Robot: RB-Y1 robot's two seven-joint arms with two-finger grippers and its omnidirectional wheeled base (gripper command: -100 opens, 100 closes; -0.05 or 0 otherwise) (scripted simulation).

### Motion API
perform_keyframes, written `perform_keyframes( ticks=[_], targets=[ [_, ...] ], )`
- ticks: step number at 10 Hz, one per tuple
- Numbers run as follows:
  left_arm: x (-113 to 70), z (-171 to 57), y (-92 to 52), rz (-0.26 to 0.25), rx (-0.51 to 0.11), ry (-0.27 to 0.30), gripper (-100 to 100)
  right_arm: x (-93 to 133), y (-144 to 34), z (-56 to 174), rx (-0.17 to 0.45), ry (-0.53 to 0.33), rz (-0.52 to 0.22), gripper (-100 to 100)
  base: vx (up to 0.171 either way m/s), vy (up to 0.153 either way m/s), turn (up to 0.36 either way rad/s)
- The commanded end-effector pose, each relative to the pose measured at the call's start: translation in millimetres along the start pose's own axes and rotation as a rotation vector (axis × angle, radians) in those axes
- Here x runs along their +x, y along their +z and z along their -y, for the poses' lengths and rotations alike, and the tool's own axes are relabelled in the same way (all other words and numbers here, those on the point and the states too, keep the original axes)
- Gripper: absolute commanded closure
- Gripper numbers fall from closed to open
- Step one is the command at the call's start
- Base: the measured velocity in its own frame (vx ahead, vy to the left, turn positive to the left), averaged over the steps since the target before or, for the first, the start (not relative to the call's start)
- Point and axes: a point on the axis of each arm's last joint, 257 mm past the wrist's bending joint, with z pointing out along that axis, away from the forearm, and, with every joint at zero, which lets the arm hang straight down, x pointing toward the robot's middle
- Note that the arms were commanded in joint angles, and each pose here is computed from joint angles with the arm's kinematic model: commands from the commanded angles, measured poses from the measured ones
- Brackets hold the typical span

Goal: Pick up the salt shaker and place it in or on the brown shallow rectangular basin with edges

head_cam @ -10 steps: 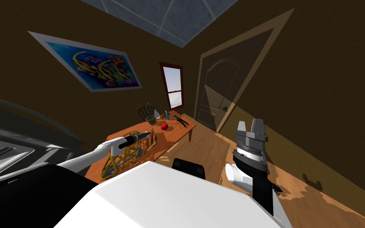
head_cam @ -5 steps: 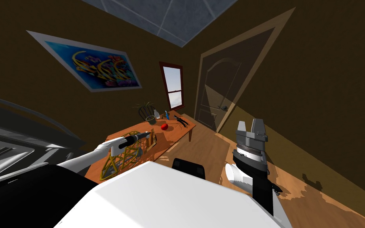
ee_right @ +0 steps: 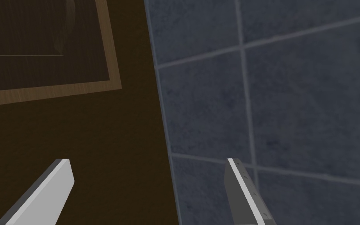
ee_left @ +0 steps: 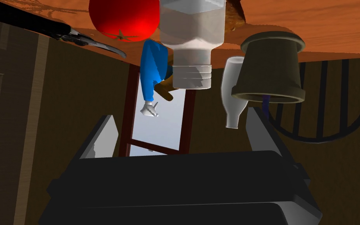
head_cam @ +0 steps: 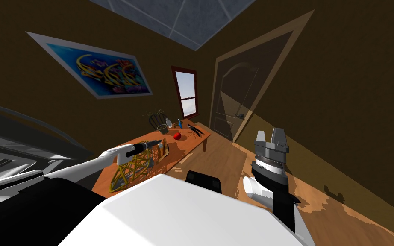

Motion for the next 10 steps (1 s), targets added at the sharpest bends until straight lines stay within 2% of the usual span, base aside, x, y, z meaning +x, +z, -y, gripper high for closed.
perform_keyframes(
  ticks=[1,3,4,5,10],
  targets=[
    [-10.1,0,-4.1,0.001,-0.002,-0.002,-100,0,0.0,0,0.0,0.0,0.0,0,-0.033,-0.014,-0.014],
    [-27.9,1,-9.7,0.003,-0.004,-0.004,-100,0,0.0,0,0.0,0.0,0.0,0,-0.039,-0.017,-0.023],
    [-23.2,2,-7.8,0.002,-0.004,-0.002,-100,0,0.0,0,0.0,0.0,0.0,0,-0.017,-0.01,-0.003],
    [-23.8,2,-8.0,0.003,-0.004,-0.004,0,0,0.0,0,0.0,0.0,0.0,0,0.0,0.0,0.0],
    [-23.7,1,-8.0,0.003,-0.004,-0.004,0,0,0.0,0,0.0,0.0,0.0,0,0.0,0.0,0.0]
  ],
)
